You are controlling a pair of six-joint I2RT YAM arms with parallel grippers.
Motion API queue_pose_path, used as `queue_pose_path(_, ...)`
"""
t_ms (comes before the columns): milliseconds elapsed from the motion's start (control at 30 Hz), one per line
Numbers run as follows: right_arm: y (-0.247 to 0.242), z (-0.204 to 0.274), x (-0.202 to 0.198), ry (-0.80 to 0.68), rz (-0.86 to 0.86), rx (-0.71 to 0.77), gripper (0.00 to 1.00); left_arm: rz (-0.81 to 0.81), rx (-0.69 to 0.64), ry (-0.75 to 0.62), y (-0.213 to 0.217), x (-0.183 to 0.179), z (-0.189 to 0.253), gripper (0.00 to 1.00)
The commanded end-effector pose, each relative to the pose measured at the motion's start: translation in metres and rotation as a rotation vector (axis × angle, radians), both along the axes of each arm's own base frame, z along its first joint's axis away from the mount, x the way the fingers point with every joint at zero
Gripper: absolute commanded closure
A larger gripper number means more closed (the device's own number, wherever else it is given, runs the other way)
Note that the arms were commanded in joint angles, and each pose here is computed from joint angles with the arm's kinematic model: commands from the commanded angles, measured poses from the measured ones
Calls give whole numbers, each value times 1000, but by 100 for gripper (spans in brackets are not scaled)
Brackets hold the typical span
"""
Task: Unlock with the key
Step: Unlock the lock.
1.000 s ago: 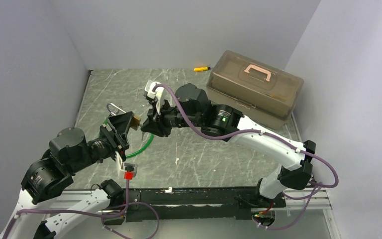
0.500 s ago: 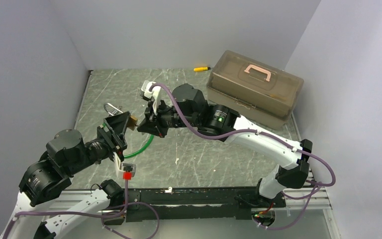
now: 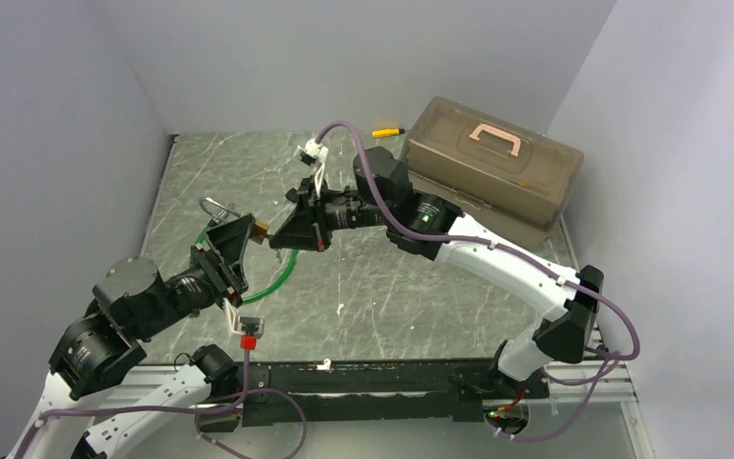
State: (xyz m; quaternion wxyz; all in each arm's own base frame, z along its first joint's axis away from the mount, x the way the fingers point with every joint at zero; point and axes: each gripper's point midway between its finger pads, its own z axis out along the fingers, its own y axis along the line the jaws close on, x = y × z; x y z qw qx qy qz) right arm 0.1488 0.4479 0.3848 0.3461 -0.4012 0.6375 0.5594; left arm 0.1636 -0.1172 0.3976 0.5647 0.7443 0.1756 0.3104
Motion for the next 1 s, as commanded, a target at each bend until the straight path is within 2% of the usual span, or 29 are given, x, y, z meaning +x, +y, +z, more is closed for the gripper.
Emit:
queue_pose_path(0, -8, 40, 10, 69, 11, 182, 100, -168, -136, -264, -15, -30, 70, 100)
queue_pose_path(433, -27, 51, 3, 314, 175, 375, 100, -197, -124, -355, -18, -36, 80, 100)
queue_pose_path(667, -28, 52, -4, 374, 249, 387, 100, -186, -123, -363, -17, -35, 80, 100)
queue_pose_path(700, -28, 52, -5, 363, 250, 371, 96, -181, -124, -350, -16, -34, 79, 100)
queue_pose_path(767, -31, 52, -1, 310, 206, 332, 66, -166, -137, -305, -14, -31, 77, 100)
queue_pose_path(867, -42, 46, 14, 108, 52, 214, 49, -149, -170, -187, -11, -28, 68, 100)
queue_pose_path(967, -62, 60, 24, -73, -68, 170, 36, -109, -235, -47, -7, -23, 67, 100)
